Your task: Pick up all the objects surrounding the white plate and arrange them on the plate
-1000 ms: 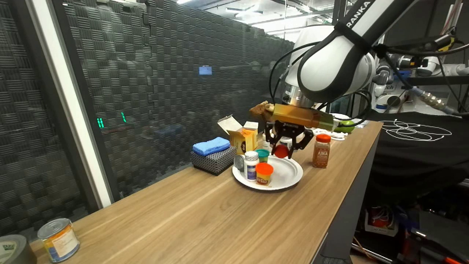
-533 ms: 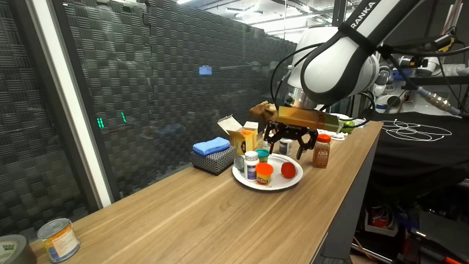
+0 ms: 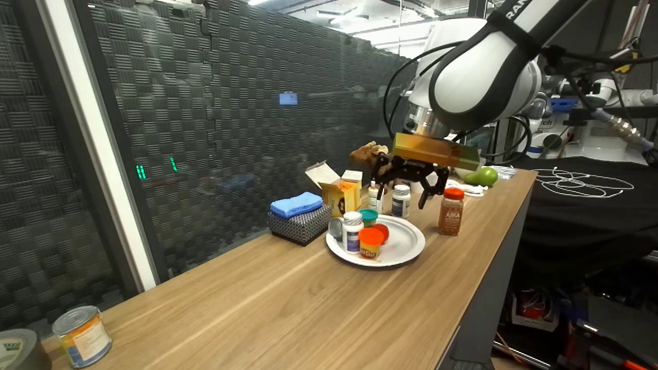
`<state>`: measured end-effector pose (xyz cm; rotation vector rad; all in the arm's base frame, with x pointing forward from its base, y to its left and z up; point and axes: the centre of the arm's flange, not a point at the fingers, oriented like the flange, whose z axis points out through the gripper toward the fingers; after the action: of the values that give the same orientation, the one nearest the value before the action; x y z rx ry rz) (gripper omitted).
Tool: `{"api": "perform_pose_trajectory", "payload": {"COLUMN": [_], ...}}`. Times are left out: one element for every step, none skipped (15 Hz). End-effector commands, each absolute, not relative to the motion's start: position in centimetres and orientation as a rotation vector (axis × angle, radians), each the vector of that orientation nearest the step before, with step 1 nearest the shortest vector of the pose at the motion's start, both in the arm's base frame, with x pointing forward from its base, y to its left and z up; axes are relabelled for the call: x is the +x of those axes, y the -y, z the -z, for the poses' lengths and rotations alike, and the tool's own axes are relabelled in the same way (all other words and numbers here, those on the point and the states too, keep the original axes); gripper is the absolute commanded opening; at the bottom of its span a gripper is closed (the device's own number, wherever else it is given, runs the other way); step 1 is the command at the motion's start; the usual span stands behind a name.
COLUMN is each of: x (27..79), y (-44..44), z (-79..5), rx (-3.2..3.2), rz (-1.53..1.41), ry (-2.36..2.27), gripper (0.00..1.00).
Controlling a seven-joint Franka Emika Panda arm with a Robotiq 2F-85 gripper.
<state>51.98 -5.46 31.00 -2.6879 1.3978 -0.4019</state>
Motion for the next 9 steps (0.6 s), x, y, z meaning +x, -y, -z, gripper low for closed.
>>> {"api": "perform_pose_trajectory", "payload": {"x": [48.3, 47.1, 46.1, 45.1, 44.1, 43.3, 42.7, 42.3, 42.0], "y": [5.5, 5.7, 6.0, 6.3, 6.5, 6.8, 7.1, 7.2, 7.5], "z": [-35.7, -36.5, -37.0, -37.4, -37.7, -37.9, -37.9, -37.9, -37.7], "rx": [-2.722, -2.727, -2.73, -2.73, -2.727, -2.731, -2.73, -2.732, -2.737], "rz": [0.411, 0.414, 0.406, 0.392, 0.375, 0.346, 0.318, 0.296, 0.278], "ry": [-1.419, -1.449, -1.477, -1.511, -1.542, -1.561, -1.571, -1.575, -1.574], "gripper": [1.0, 1.0, 1.0, 1.0, 1.0, 1.0, 1.0, 1.0, 1.0]}}
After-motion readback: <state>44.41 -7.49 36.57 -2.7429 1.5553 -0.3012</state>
